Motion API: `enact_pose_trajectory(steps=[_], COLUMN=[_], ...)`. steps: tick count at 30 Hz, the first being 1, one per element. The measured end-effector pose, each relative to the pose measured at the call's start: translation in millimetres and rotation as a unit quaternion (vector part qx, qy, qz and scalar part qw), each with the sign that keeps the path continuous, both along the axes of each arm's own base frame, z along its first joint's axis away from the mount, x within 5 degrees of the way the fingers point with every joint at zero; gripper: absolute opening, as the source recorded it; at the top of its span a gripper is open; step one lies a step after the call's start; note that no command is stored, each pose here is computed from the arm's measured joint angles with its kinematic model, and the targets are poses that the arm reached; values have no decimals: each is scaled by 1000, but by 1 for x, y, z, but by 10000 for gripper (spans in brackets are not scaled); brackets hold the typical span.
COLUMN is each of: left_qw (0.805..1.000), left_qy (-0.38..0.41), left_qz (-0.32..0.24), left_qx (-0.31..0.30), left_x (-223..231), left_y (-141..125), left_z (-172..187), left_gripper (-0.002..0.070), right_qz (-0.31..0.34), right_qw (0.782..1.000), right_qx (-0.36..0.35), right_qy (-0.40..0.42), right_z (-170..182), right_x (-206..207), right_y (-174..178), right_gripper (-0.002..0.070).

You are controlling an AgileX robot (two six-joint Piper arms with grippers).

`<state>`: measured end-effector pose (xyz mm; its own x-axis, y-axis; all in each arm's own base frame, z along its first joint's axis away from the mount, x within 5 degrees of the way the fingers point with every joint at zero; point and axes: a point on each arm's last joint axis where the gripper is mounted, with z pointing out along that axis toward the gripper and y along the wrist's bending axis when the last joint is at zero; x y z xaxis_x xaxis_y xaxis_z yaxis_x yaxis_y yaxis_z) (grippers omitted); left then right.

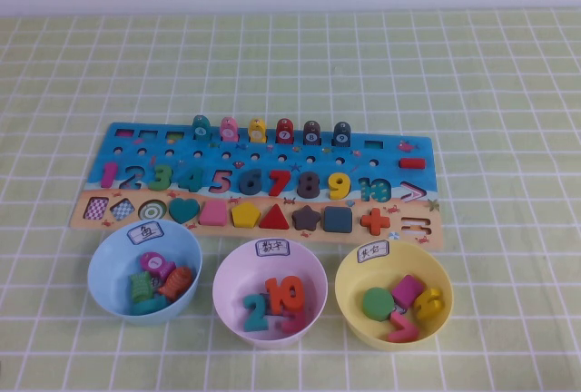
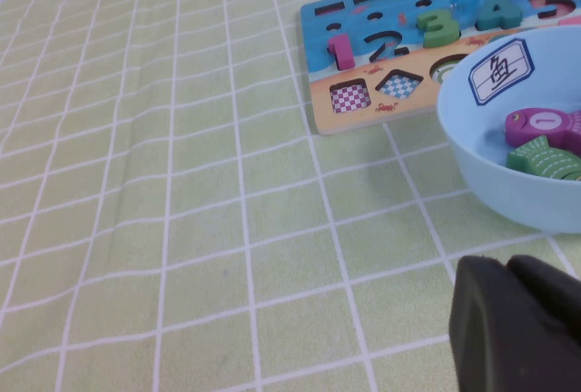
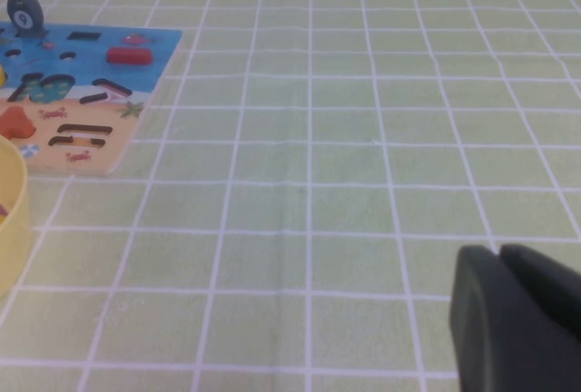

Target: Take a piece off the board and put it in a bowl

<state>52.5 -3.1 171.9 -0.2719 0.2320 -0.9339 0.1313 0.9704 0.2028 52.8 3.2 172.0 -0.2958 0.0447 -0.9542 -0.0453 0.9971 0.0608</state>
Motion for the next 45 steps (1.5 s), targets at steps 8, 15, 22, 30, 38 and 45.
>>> enact_pose_trajectory(steps=[8, 15, 22, 30, 38, 45], left_qw=[1000, 1000, 1000, 1000, 1000, 1000], left_qy=[0, 0, 0, 0, 0, 0], left_qz=[0, 0, 0, 0, 0, 0], left_qx=[0, 0, 0, 0, 0, 0], left_x=[0, 0, 0, 0, 0, 0], left_y=[0, 0, 0, 0, 0, 0], left_z=[0, 0, 0, 0, 0, 0], left_gripper=[-5, -5, -5, -5, -5, -5], right_qz=[-2, -15, -19, -24, -2, 5], right_qw=[999, 921, 909, 881, 923, 974], right_qx=[43, 389, 412, 469, 385, 165], right_qy=[-3, -29, -56, -61, -6, 153], right_z=[1, 16, 21, 24, 47, 111], right_x=[0, 2, 2, 3, 6, 44], right_y=[2, 13, 11, 11, 17, 17], right_gripper=[-17, -17, -17, -17, -17, -17])
